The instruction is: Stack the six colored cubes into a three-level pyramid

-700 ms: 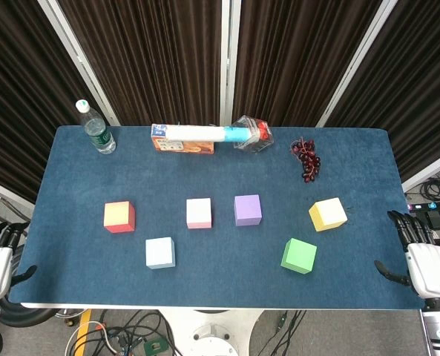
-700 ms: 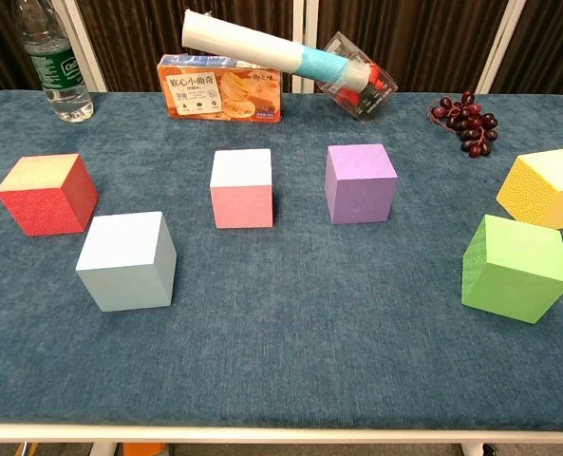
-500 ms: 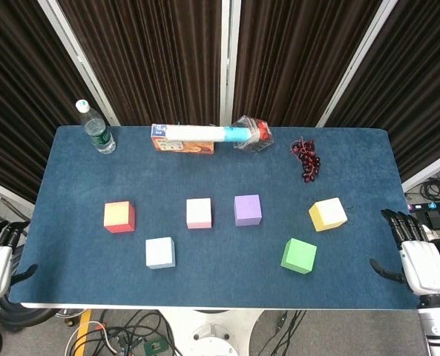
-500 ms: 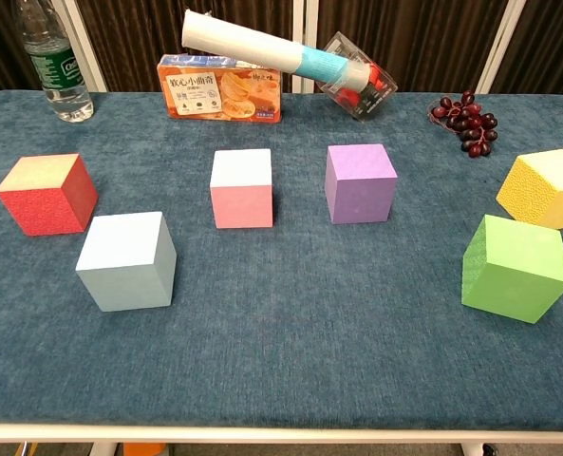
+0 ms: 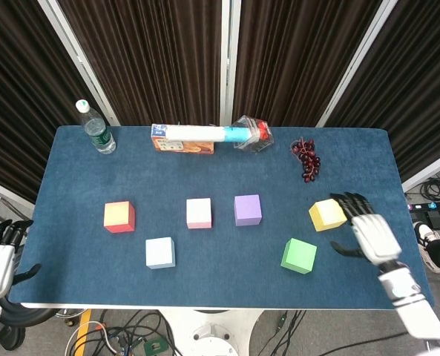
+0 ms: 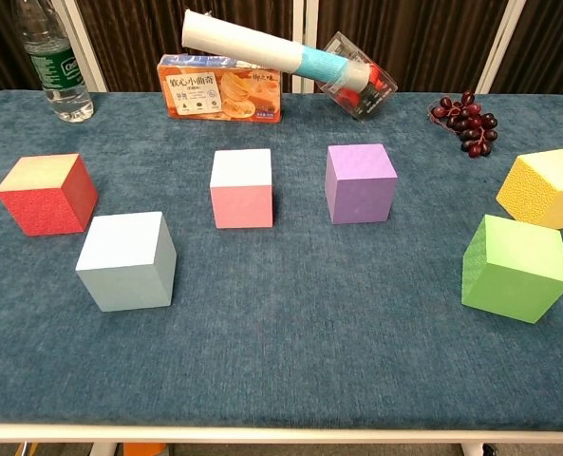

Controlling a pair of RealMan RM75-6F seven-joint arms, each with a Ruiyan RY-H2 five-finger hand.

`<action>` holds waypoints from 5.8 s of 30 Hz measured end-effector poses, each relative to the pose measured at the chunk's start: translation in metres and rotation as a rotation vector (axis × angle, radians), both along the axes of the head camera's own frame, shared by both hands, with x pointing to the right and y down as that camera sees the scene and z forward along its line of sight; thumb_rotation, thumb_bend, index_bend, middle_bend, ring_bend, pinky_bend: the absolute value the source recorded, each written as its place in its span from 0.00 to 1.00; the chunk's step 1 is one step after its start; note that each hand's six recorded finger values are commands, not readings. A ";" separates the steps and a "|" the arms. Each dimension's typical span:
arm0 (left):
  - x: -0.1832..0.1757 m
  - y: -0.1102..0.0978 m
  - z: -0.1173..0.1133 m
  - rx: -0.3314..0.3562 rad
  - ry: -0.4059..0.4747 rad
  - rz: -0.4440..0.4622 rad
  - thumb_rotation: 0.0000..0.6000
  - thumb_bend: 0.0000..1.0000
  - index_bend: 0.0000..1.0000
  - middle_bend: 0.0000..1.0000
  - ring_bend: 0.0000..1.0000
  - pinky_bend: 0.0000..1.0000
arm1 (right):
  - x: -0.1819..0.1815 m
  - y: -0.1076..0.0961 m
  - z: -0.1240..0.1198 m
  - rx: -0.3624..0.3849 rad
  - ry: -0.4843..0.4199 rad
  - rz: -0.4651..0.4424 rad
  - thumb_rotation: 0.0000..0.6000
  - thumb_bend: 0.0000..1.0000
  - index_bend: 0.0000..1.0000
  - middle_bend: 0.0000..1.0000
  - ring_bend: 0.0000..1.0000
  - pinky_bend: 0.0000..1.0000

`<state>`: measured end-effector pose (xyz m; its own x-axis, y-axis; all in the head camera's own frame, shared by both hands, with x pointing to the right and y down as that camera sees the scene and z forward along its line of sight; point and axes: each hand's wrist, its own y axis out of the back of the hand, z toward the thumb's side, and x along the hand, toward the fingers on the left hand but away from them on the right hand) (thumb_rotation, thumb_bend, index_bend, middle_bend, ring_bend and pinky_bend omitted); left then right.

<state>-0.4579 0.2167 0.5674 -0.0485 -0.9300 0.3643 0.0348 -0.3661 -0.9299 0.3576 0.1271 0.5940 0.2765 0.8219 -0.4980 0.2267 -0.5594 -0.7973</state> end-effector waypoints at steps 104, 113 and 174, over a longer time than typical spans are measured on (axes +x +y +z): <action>-0.011 -0.013 0.001 -0.021 0.057 0.023 1.00 0.07 0.18 0.18 0.12 0.06 | -0.249 -0.048 0.136 -0.234 -0.150 -0.114 1.00 0.23 0.00 0.14 0.00 0.00; -0.001 -0.021 -0.002 -0.017 0.051 0.073 1.00 0.07 0.17 0.18 0.12 0.06 | -0.233 -0.055 0.114 -0.223 -0.169 -0.109 1.00 0.23 0.00 0.13 0.00 0.00; 0.071 -0.047 0.017 -0.166 0.266 0.306 1.00 0.04 0.18 0.18 0.12 0.07 | -0.181 -0.082 0.061 -0.099 -0.167 -0.086 1.00 0.22 0.00 0.04 0.00 0.00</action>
<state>-0.3871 0.1698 0.5847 0.3360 -0.8146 0.4728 -0.0676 -0.5215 -0.8506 0.1764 0.0447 0.6545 0.4291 0.7409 -0.5166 0.2988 -0.6562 -0.6929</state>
